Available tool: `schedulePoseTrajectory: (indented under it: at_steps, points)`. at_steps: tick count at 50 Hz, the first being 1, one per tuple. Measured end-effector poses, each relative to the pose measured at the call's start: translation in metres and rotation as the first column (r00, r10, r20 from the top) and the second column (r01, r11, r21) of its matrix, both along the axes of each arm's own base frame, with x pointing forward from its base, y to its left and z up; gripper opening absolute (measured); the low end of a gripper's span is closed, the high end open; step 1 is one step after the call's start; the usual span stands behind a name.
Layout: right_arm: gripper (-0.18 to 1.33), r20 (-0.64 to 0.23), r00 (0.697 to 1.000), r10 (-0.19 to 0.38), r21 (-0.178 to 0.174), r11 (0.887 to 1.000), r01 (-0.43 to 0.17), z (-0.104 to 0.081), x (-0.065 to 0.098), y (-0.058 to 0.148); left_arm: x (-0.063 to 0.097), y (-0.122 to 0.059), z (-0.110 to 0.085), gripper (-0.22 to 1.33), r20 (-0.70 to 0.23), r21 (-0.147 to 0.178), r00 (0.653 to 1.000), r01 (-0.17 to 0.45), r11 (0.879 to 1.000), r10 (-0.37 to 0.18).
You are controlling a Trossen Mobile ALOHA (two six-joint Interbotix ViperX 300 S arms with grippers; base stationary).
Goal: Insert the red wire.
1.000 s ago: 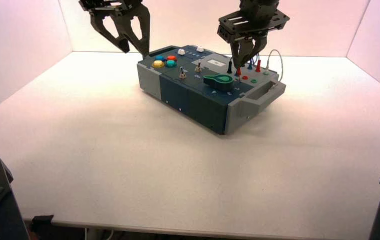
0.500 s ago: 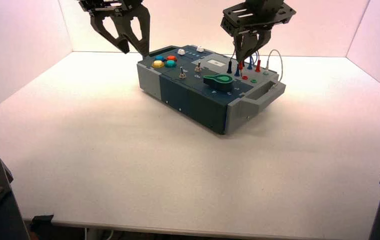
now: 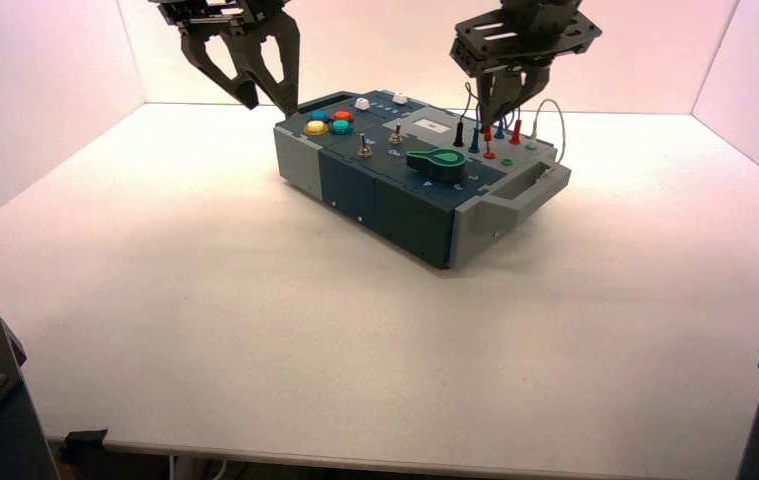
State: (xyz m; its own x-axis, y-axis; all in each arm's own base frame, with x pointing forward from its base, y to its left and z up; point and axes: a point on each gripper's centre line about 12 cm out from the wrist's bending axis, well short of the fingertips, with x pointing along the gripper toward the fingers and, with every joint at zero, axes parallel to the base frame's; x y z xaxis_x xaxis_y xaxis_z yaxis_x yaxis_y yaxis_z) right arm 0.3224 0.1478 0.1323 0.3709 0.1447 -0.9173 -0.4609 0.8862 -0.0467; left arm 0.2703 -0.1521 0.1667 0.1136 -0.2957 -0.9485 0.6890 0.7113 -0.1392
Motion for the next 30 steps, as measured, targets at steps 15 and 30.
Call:
schedulePoseTrajectory:
  at_steps: [15, 30]
  points:
    - [-0.05, 0.019, 1.0, -0.01, 0.01, 1.0, 0.009, 0.0002, 0.0033, -0.0019, 0.0001, -0.0006, 0.0004, 1.32, 0.001, -0.001, 1.0, 0.002, 1.0, -0.002]
    - [-0.05, 0.016, 1.0, -0.009, 0.01, 1.0, 0.009, -0.005, 0.0042, -0.0014, 0.0, -0.0011, 0.0013, 1.32, 0.003, -0.002, 1.0, 0.003, 1.0, -0.003]
